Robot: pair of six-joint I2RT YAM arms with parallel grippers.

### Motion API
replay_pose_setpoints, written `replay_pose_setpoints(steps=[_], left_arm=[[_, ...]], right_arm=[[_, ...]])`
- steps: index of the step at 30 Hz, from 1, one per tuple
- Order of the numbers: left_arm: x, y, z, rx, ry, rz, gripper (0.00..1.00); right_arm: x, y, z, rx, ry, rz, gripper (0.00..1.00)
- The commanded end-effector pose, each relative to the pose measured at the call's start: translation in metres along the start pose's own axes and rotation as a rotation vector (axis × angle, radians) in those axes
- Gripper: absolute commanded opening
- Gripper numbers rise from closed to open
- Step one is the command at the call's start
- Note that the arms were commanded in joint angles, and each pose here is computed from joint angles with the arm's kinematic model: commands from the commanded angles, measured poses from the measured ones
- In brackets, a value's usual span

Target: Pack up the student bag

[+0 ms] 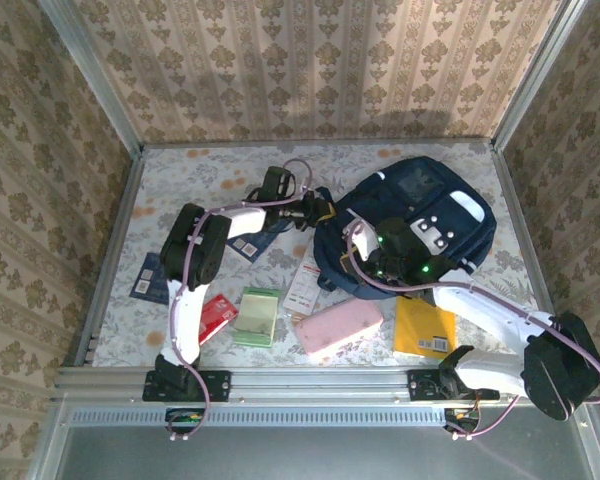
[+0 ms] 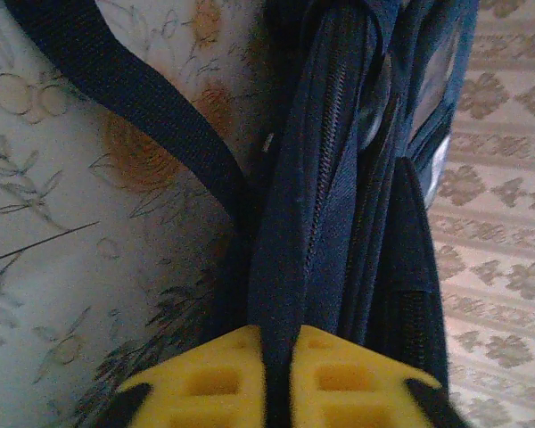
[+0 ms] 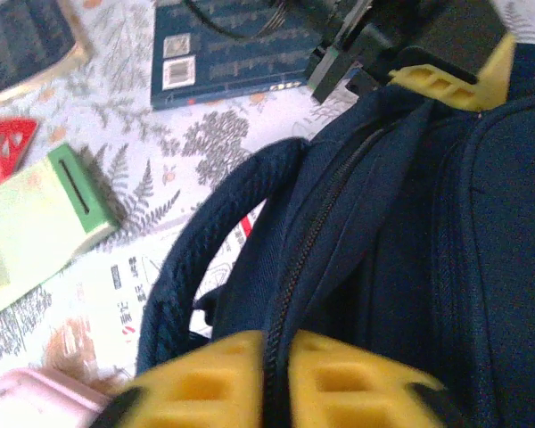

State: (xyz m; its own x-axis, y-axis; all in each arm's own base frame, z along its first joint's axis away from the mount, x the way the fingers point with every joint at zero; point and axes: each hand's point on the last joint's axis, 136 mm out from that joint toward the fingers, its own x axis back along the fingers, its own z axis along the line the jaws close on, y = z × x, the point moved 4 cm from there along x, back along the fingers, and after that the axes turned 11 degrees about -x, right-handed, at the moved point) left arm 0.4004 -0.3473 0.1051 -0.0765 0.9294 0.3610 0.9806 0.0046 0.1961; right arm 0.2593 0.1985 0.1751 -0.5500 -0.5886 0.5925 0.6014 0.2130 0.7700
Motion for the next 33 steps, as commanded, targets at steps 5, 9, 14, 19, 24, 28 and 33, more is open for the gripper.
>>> replay_pose_setpoints(steps=[5,9,14,19,24,28,33], left_arm=[[0.001,0.021,-0.027,0.022,-0.142,-0.091,0.00],[0.009,0.033,-0.037,0.032,-0.164,-0.138,0.00],[0.022,0.051,-0.052,0.036,-0.177,-0.205,0.00],[0.035,0.061,-0.062,0.021,-0.180,-0.237,0.00],[0.055,0.074,-0.053,0.044,-0.174,-0.295,0.00],[0.082,0.085,-0.045,0.059,-0.155,-0.388,0.00],[0.126,0.093,-0.034,0.077,-0.102,-0.575,0.00]], right_arm=[[0.055,0.039,0.000,-0.170,-0.074,-0.268,0.56],[0.089,0.036,-0.023,-0.351,-0.273,-0.227,0.59],[0.109,0.006,-0.058,-0.536,-0.541,-0.130,0.09],[0.113,-0.027,-0.077,-0.802,-0.572,-0.111,0.04],[0.101,-0.048,-0.083,-0.884,-0.563,-0.062,0.04],[0.082,-0.039,-0.077,-0.899,-0.485,-0.014,0.11],[0.052,-0.008,-0.064,-0.857,-0.303,0.023,0.20]])
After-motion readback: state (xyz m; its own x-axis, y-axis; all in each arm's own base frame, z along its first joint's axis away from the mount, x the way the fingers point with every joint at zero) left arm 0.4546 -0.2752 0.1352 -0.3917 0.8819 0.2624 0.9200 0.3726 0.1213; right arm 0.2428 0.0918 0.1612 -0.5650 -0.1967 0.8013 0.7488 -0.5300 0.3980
